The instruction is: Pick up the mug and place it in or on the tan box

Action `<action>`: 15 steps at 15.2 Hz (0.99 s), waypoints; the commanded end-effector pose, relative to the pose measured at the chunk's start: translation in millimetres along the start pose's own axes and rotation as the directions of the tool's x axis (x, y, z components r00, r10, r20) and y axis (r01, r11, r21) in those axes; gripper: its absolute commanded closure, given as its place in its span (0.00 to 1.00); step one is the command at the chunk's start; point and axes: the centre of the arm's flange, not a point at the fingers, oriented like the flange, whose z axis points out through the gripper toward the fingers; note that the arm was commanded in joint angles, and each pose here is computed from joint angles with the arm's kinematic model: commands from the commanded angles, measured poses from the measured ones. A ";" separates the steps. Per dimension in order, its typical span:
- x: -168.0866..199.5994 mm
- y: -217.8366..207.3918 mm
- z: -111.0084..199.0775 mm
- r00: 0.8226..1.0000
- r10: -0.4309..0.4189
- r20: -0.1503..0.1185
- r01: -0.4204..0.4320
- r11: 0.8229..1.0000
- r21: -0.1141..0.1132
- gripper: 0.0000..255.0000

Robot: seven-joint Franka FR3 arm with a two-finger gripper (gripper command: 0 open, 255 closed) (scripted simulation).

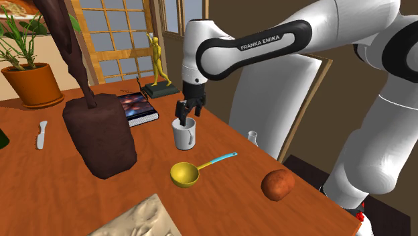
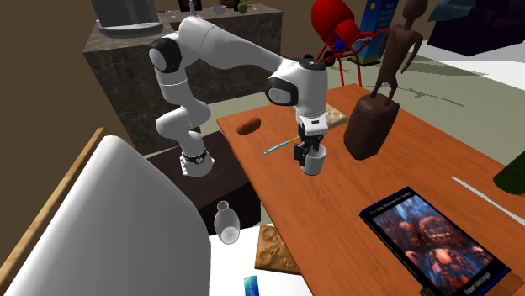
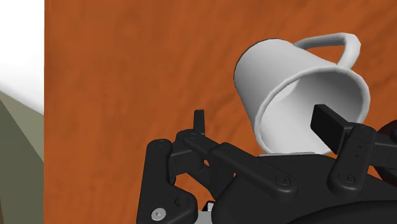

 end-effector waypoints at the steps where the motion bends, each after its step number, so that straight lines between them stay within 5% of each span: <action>1: 0.0 0.3 9.8 1.000 0.000 0.000 0.000 1.000 0.001 0.00; 11: 0.0 0.2 23.4 1.000 0.000 0.000 0.000 1.000 0.001 0.00; 12: 0.0 0.2 23.4 1.000 0.000 0.000 0.000 1.000 0.001 1.00; 15: 0.0 0.2 23.4 1.000 0.000 0.000 0.000 1.000 0.001 1.00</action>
